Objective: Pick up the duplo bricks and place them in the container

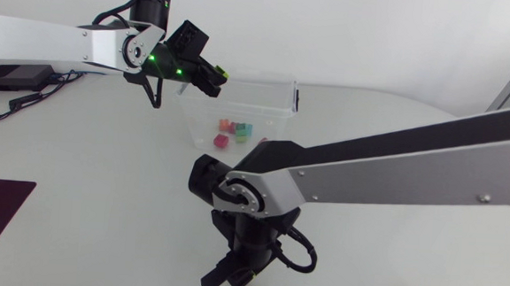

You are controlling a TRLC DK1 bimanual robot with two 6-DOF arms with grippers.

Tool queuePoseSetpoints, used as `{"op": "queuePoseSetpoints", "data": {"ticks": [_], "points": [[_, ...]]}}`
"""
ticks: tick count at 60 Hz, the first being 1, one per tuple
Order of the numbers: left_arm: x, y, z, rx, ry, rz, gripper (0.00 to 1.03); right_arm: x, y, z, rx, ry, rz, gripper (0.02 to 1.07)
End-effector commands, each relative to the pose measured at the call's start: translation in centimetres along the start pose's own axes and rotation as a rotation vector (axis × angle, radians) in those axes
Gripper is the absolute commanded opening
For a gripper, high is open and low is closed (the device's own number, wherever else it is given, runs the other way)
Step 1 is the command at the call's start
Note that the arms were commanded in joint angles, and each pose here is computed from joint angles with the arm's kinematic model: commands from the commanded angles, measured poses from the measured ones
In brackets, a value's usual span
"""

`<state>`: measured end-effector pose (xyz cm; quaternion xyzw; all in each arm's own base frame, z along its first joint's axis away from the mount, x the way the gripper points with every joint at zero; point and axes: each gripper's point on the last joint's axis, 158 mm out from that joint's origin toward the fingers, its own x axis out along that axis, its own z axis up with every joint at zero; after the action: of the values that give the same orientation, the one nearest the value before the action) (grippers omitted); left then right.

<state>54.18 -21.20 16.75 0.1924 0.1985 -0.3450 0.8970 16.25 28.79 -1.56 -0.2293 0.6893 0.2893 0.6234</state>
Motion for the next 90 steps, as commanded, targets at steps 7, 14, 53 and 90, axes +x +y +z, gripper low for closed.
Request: {"op": "queuePoseSetpoints", "data": {"ticks": [7, 14, 53, 90], "points": [[1.1, 0.5, -0.1, -0.017, 0.005, 0.022, 0.99, -3.0, -1.0, 0.5, 0.021, -0.087, 0.018, 0.17], [-0.2, 1.3, 0.5, -0.021, -0.009, 0.043, 0.99, -6.2, -2.5, 1.6, 0.056, -0.169, 0.011, 0.17], [-14.8, -7.9, -2.4, 0.098, 0.019, 0.0, 0.99, -21.5, -13.0, 13.0, 0.183, -0.74, -0.105, 0.17], [-16.6, -19.9, -14.2, 0.22, 0.232, -0.248, 0.99, -23.3, -18.6, 23.4, 0.229, -0.902, -0.165, 0.18]]}}
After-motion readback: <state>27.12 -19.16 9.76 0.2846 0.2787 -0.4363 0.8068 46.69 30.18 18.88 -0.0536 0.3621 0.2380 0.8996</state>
